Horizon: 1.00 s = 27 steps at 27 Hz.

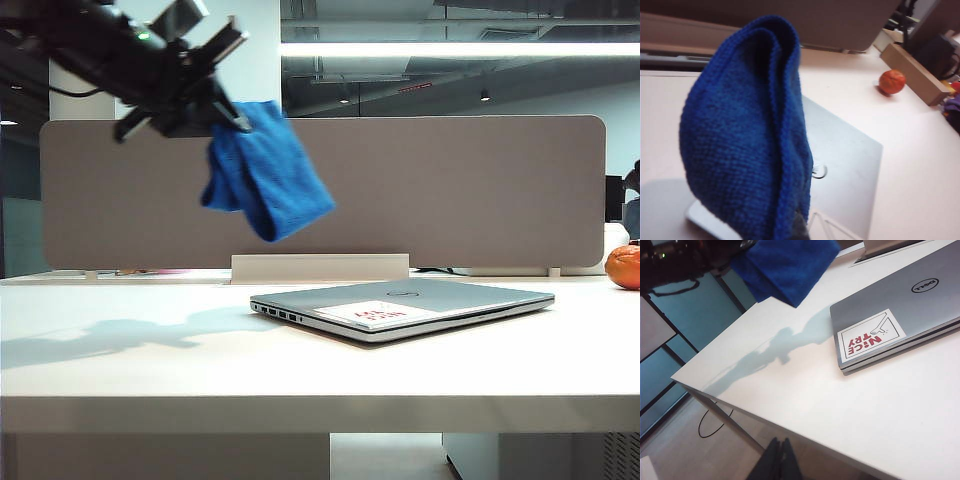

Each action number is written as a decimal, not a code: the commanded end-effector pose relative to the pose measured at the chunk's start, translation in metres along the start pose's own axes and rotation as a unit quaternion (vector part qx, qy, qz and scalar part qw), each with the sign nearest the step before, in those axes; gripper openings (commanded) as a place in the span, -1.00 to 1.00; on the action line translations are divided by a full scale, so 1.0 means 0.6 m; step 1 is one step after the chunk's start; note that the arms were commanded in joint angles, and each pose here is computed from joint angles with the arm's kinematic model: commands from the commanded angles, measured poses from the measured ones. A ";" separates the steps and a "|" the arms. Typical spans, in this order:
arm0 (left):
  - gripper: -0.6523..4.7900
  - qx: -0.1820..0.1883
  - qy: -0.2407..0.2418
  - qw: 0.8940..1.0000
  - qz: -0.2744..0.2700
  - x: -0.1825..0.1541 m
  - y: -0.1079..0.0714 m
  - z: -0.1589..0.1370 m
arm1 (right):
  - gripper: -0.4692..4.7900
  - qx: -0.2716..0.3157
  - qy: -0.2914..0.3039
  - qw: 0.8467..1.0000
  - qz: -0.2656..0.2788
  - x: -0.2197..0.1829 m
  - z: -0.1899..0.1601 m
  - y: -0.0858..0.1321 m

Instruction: Pick up the blue rag and put it over the laptop.

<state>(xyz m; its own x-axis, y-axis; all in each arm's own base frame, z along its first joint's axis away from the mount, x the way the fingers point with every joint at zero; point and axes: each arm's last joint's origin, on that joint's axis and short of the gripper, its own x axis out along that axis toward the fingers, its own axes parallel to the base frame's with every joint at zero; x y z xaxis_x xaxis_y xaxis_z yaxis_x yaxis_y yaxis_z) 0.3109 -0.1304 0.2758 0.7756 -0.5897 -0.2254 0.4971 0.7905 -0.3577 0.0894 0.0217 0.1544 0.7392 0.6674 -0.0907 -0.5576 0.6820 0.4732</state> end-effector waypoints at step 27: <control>-0.78 0.006 0.123 0.991 -0.045 0.261 -0.071 -0.067 | -0.82 -0.004 -0.005 1.000 0.001 0.000 0.000 0.000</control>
<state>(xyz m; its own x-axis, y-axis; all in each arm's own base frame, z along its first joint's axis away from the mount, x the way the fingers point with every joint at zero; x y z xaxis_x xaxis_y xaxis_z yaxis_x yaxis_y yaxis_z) 0.3945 -0.2644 0.2181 0.5928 -0.6981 -0.4015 0.5831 0.7160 -0.3839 0.0895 0.0216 0.1543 0.7415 0.6648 -0.0910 -0.5553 0.6841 0.4729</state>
